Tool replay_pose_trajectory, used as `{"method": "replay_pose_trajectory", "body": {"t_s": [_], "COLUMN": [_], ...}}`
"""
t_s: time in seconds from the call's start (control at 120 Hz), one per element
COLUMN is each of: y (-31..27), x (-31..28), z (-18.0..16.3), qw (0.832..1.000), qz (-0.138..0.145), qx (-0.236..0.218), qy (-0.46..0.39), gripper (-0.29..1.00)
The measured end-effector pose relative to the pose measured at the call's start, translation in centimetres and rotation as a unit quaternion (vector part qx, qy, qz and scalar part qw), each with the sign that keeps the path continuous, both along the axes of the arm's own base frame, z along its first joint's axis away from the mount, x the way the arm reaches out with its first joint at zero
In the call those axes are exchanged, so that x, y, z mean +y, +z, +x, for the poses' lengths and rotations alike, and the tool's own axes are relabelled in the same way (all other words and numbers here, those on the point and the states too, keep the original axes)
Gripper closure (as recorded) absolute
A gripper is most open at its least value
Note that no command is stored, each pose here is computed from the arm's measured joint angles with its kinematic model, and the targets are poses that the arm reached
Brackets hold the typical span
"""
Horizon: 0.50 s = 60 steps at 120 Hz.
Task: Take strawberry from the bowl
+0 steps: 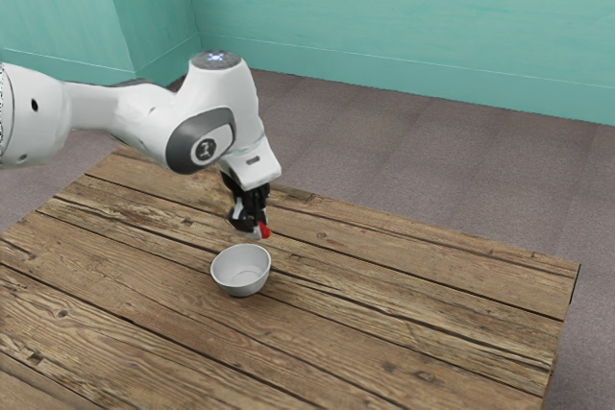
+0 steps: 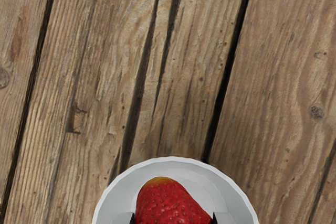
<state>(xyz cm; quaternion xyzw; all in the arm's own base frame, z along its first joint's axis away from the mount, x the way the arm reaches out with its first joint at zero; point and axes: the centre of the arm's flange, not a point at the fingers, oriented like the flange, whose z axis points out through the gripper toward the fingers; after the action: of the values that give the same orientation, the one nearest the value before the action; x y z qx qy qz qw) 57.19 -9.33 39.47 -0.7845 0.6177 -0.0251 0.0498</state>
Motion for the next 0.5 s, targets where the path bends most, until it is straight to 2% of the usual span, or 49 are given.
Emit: {"method": "replay_pose_trajectory", "body": {"t_s": [0.125,0.417,0.5], "y": [-0.1,-7.1,-7.5], "x": [-6.9,-13.5,-13.8], "z": [-0.8,-0.1,-0.1], "qw": [0.999,0.995,0.995], "qz": [-0.004,-0.004,-0.003], "qx": [0.005,0.056,0.059], "qy": [-0.053,-0.081,-0.08], "gripper": [0.61,0.6,0.45]}}
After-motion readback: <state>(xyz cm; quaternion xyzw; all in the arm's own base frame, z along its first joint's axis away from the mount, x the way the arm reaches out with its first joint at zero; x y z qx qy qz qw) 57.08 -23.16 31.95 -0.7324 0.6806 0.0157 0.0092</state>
